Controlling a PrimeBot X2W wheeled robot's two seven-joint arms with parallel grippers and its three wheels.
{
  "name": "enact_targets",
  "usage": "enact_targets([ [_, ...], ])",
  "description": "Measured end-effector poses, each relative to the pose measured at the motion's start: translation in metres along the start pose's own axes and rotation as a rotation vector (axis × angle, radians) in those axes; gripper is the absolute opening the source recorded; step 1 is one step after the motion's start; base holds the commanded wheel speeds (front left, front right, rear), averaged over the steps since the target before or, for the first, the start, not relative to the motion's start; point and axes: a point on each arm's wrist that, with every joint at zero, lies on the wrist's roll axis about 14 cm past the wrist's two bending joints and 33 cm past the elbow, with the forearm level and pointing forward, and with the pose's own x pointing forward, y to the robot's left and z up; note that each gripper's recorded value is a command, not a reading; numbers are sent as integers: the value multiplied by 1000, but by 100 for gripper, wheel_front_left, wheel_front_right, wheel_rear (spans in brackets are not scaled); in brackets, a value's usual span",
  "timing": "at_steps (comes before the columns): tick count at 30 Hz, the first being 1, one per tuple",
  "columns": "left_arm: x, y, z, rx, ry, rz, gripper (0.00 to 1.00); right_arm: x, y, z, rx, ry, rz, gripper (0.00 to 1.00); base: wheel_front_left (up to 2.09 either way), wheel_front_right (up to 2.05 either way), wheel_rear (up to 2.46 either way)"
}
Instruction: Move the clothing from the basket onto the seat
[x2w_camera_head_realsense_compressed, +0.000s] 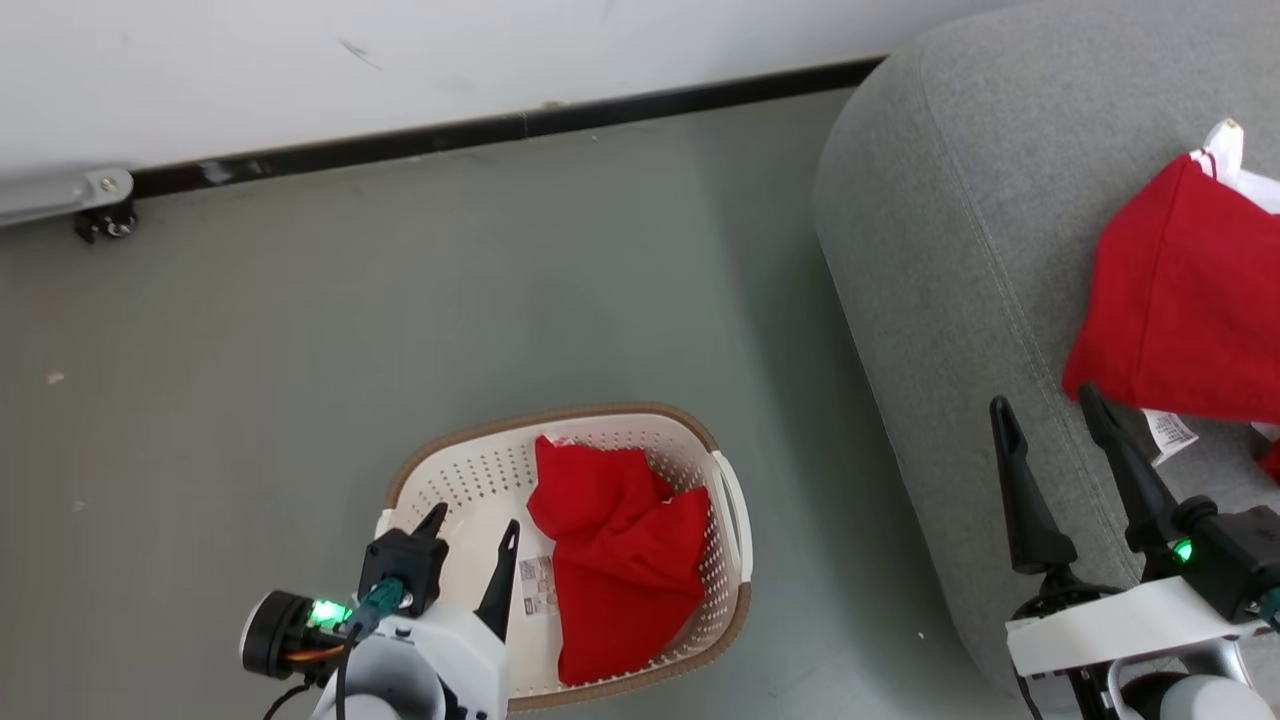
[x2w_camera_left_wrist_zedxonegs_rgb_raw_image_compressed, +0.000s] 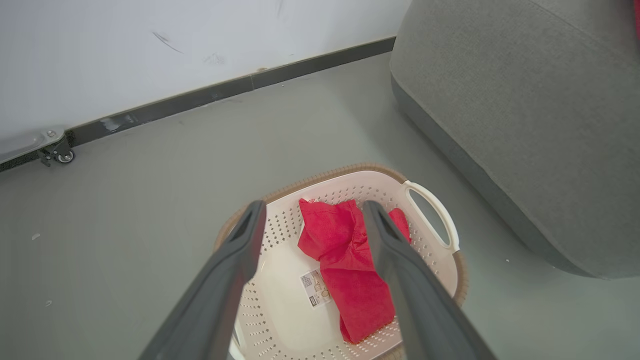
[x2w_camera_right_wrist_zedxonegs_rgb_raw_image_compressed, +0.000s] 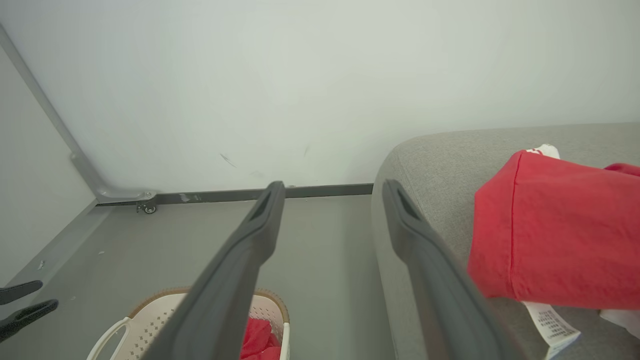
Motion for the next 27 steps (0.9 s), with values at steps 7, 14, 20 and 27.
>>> enact_targets([
  [7, 28, -9, -13, -6, 58, -44, 100, 10, -9, -5, -6, 10, -31, 100, 0, 0, 0],
  [14, 49, -20, -31, -17, 127, -83, 100, 21, -15, -6, -3, 4, -50, 100, 0, 0, 0],
  [20, 65, -23, -47, -20, 183, -99, 100, 29, -17, -12, -1, 16, -55, 100, 0, 0, 0],
  [27, 82, -26, -69, -39, 256, -116, 100, 36, -23, -19, -3, 28, -75, 100, 0, 0, 0],
])
